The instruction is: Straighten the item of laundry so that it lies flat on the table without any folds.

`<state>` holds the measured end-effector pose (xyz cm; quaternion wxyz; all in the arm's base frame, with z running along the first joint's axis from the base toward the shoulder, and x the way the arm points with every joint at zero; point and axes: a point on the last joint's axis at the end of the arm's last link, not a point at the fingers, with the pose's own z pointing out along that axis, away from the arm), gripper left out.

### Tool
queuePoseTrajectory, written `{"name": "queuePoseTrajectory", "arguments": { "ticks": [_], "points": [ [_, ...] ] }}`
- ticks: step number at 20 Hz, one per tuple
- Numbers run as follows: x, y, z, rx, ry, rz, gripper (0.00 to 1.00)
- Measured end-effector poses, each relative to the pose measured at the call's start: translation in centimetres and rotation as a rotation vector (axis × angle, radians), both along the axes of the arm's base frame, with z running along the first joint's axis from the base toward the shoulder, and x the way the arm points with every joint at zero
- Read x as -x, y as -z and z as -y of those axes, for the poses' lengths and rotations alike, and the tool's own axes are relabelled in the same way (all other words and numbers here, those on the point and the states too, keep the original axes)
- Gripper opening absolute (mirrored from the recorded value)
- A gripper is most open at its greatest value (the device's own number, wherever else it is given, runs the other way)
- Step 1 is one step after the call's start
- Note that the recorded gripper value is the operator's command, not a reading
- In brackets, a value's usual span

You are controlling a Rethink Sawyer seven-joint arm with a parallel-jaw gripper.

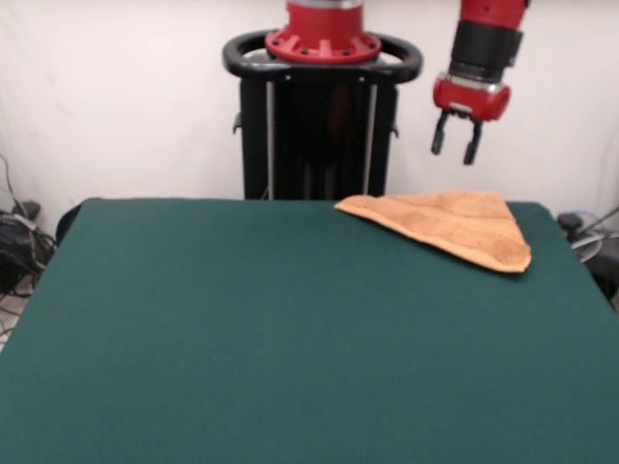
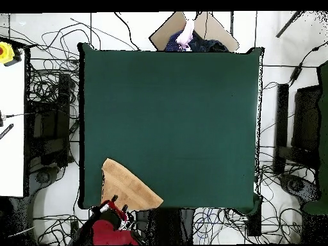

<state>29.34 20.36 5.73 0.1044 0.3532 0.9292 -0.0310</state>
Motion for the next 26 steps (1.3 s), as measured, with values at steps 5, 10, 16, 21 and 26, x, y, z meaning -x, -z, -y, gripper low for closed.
{"name": "queuePoseTrajectory", "arguments": {
  "ticks": [5, 10, 16, 21, 26],
  "points": [
    [-1.0, 0.8, -0.2, -0.005, -0.068, 0.010, 1.00],
    [-3.0, 2.3, 0.8, -0.008, -0.229, 0.009, 1.00],
    [-5.5, 3.2, 3.3, -0.013, -0.359, -0.027, 1.00],
    [-7.0, 3.7, 5.1, -0.024, -0.483, -0.090, 1.00],
    [-8.1, 4.0, 6.0, -0.046, -0.631, -0.143, 1.00]
  ]
}}
